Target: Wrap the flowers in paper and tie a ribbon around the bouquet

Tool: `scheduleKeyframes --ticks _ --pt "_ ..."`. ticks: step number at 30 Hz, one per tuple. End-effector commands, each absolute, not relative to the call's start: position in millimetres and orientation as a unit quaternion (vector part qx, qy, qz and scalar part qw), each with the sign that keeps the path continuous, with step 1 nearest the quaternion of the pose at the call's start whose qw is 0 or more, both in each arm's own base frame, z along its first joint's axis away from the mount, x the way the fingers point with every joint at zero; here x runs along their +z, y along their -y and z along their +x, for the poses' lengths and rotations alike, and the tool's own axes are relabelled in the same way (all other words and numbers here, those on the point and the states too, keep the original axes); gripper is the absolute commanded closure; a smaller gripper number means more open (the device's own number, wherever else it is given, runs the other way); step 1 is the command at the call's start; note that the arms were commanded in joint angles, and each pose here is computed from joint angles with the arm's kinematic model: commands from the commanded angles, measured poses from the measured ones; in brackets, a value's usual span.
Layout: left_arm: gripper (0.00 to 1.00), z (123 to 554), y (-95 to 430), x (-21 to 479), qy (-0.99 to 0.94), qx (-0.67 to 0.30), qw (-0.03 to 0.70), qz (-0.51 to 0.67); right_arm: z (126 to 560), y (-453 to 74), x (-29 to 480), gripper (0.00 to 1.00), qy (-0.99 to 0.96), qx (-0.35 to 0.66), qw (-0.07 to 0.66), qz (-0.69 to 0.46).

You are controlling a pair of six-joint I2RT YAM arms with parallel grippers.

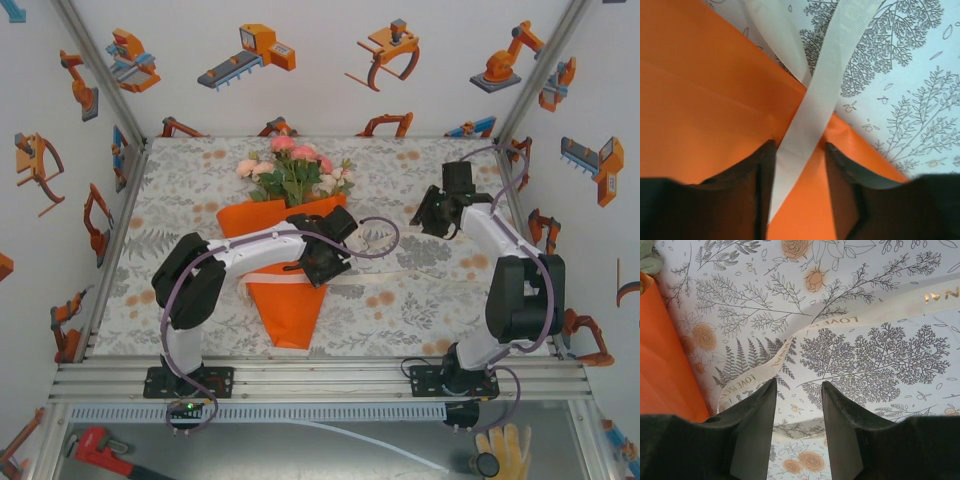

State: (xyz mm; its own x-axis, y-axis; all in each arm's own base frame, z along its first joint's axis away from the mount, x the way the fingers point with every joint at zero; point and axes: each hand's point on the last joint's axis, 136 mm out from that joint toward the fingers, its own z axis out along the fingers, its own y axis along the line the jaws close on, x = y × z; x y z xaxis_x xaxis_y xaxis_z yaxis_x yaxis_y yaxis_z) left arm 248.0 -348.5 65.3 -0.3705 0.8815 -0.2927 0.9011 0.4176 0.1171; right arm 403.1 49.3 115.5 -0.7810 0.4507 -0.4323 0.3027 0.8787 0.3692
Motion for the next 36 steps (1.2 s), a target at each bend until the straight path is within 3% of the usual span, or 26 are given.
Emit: scheduleKeyframes --ticks 1,7,13,19,28,36 --pt "0.68 260 349 66 -0.823 -0.017 0.174 0.540 401 -51 118 0.58 -0.932 0.141 0.263 0.204" --pt "1.00 267 352 75 -0.824 -0.020 0.194 0.532 402 -43 110 0.57 -0.935 0.116 0.259 0.213" --pt "1.00 277 348 101 -0.834 -0.048 0.247 0.491 408 -14 94 0.51 -0.939 0.040 0.247 0.234" --pt "1.00 271 349 129 -0.832 -0.104 0.292 0.461 428 -15 77 0.43 -0.945 0.047 0.226 0.232" --pt "1.00 260 359 132 -0.821 -0.146 0.286 0.472 436 -29 39 0.42 -0.942 0.082 0.194 0.263" --pt "1.00 257 360 128 -0.819 -0.148 0.278 0.481 444 -31 49 0.42 -0.939 0.091 0.200 0.265"
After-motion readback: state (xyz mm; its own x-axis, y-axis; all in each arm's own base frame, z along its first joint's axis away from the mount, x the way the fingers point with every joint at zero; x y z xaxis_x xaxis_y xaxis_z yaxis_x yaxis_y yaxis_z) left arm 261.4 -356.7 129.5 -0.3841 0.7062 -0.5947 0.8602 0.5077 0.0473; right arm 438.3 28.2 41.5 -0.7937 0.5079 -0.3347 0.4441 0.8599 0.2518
